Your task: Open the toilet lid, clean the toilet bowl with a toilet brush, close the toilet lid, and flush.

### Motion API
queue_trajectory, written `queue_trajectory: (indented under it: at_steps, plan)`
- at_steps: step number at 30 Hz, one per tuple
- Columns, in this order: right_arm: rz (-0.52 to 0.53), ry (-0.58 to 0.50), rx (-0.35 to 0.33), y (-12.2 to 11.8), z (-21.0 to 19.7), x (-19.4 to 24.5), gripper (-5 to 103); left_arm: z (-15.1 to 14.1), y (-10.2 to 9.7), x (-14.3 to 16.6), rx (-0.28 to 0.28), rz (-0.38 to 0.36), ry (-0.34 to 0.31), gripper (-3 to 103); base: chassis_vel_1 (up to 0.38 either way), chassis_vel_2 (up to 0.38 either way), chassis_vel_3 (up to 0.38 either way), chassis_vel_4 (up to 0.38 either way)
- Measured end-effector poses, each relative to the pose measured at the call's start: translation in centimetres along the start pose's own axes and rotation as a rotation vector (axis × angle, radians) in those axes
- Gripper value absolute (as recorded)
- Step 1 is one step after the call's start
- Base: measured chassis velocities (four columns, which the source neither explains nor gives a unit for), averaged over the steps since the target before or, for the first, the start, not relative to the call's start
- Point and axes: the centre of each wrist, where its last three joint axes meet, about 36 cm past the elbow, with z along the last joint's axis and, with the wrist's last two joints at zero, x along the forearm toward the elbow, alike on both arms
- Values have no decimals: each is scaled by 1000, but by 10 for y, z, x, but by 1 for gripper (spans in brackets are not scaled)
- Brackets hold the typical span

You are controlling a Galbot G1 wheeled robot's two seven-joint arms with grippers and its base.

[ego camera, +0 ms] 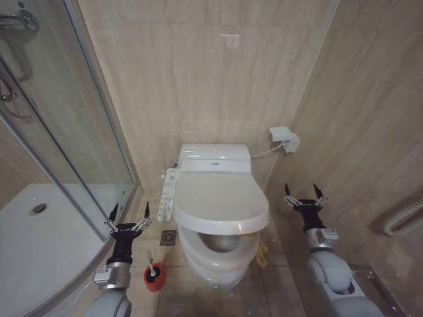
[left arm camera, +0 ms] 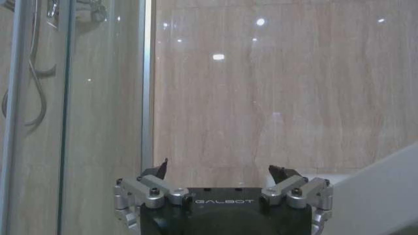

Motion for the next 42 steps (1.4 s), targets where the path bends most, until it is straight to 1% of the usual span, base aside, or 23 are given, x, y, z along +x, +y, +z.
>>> queue_trajectory:
  at_steps: [2, 11, 17, 23, 30, 42]
  plan:
    - [-40, 14, -33, 9, -7, 11, 100, 0, 0, 0, 0, 0, 0, 100, 0, 0, 0, 0]
    - [-102, 5, -84, 27, -26, 23, 100, 0, 0, 0, 0, 0, 0, 100, 0, 0, 0, 0]
    - [-85, 12, -94, 33, -22, 26, 100, 0, 0, 0, 0, 0, 0, 100, 0, 0, 0, 0]
    - [-69, 2, -94, 33, -17, 20, 100, 0, 0, 0, 0, 0, 0, 100, 0, 0, 0, 0]
    - [-80, -3, -84, 31, -21, 15, 100, 0, 0, 0, 0, 0, 0, 100, 0, 0, 0, 0]
    - [-84, 1, -88, 36, -19, 17, 100, 0, 0, 0, 0, 0, 0, 100, 0, 0, 0, 0]
